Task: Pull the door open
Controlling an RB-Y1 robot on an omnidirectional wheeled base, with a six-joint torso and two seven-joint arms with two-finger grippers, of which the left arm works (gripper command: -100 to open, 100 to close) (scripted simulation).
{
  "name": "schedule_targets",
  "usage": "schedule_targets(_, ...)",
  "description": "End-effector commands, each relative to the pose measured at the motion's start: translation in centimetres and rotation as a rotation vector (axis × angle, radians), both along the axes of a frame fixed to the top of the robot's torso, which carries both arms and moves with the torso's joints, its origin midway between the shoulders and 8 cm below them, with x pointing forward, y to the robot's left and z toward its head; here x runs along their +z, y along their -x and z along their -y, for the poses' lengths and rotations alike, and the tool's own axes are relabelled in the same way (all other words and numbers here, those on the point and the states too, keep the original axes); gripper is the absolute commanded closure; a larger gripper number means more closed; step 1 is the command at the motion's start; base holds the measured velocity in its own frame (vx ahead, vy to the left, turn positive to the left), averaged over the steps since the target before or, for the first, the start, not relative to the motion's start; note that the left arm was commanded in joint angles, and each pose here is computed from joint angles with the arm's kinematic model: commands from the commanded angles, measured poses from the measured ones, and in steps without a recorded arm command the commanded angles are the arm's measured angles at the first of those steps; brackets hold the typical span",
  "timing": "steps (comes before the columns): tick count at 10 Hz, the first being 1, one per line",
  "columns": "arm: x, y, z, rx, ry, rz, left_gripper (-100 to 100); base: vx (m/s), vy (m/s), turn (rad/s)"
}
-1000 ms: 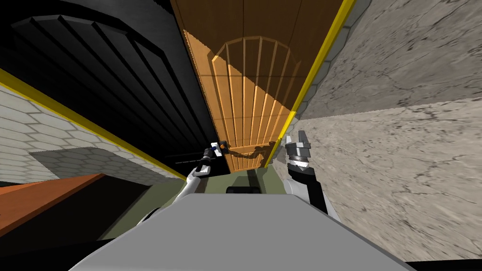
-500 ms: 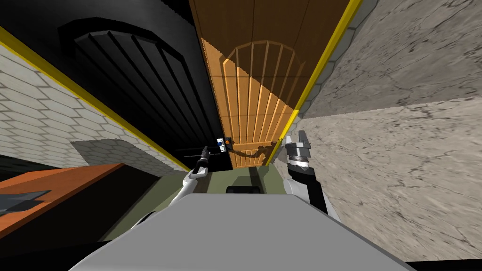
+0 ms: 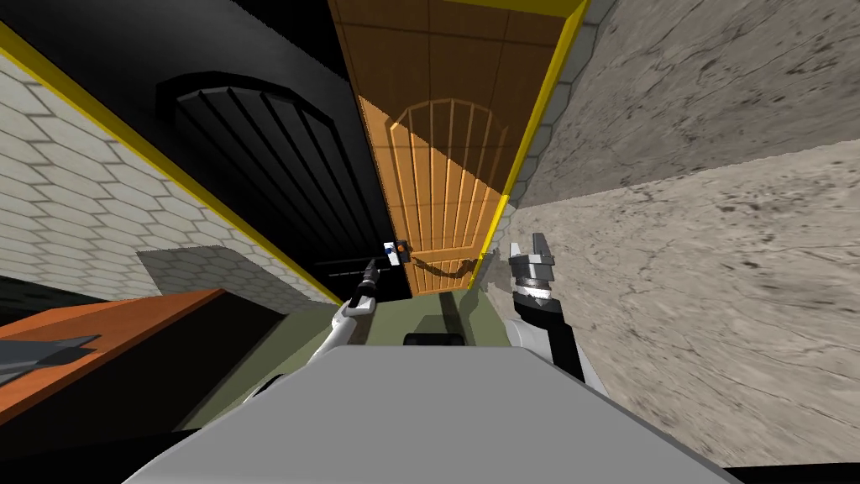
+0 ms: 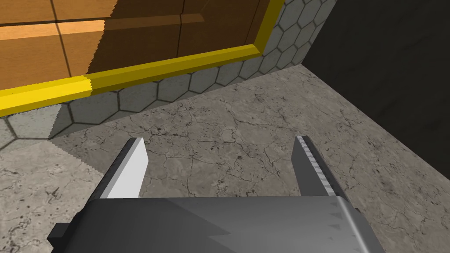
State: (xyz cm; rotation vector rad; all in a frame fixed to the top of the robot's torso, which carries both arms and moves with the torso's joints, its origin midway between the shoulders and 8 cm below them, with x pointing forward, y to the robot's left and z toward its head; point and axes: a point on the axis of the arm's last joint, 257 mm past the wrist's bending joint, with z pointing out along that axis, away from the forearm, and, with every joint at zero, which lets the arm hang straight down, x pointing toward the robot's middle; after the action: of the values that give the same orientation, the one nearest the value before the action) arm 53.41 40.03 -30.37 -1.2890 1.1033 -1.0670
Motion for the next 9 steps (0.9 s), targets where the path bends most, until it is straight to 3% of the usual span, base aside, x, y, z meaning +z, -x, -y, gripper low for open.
schedule_targets(1,0.0,0.0,0.0,0.000,0.000,0.000,-100,-0.058,-0.059,-0.026)
schedule_targets(2,-0.7,1.1,-2.6,0.038,-0.010,-0.020,-100,-0.030,0.021,0.194)
schedule_targets(5,-1.7,3.1,-7.0,0.107,-0.031,-0.053,-100,0.012,0.084,0.167)
schedule_targets(9,-1.1,2.2,-5.9,0.093,-0.027,-0.037,-100,0.170,0.033,-0.042)
